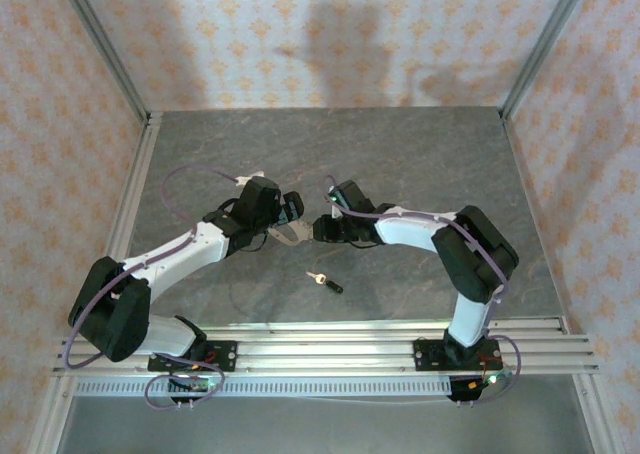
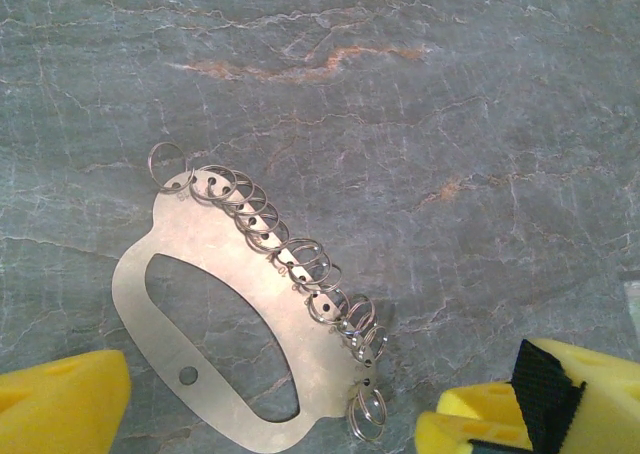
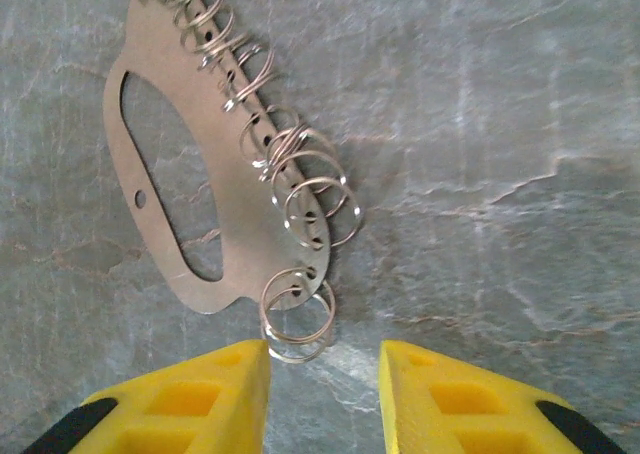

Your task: Put the keys on the keyring

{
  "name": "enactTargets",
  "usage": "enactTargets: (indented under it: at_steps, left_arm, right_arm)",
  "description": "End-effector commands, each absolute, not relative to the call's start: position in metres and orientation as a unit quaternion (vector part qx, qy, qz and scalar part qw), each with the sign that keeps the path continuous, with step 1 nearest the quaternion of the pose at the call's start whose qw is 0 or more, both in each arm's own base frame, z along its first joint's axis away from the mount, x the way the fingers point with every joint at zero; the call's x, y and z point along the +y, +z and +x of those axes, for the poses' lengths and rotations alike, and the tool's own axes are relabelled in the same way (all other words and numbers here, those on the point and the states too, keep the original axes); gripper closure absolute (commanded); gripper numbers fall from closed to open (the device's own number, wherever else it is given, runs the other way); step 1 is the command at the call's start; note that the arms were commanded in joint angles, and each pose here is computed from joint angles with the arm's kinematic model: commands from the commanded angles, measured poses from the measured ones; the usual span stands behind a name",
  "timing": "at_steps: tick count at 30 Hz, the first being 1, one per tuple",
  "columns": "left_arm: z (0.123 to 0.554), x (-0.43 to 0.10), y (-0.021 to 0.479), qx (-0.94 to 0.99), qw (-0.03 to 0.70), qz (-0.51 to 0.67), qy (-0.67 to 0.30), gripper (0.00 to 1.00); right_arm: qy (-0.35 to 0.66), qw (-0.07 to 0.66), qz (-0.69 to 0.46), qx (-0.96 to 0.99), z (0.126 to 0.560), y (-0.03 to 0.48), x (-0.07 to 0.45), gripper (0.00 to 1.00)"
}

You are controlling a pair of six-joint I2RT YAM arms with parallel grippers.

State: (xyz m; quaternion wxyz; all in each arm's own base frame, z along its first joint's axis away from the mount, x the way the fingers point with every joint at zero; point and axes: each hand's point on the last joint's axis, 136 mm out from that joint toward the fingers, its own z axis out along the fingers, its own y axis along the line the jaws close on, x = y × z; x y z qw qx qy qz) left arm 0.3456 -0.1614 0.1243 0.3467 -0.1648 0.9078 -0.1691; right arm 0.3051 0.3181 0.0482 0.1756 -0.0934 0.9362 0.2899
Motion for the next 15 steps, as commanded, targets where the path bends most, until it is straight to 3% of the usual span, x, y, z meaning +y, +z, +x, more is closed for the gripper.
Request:
enactTargets:
  at_steps: [1,9,15]
  left_arm:
    - [0.347,-0.158,0.123,0.908,0.352,-0.166,-0.153,0.0]
    - [0.346,-0.157,0.124,0.908,0.351,-0.167,-0.153,0.0]
    - [0.345,-0.151,0.138,0.905,0.365,-0.16,-0.151,0.0]
  right_arm:
    - [0.306,0.18,-0.101,0.929,0.307,0.055,0.331,0.65]
    - [0.236,0.217,-0.147,0.936,0.305,0.06,0.309,0.53]
    - [0.168,0.24,-0.227,0.929,0.301,0.063,0.296,0.5]
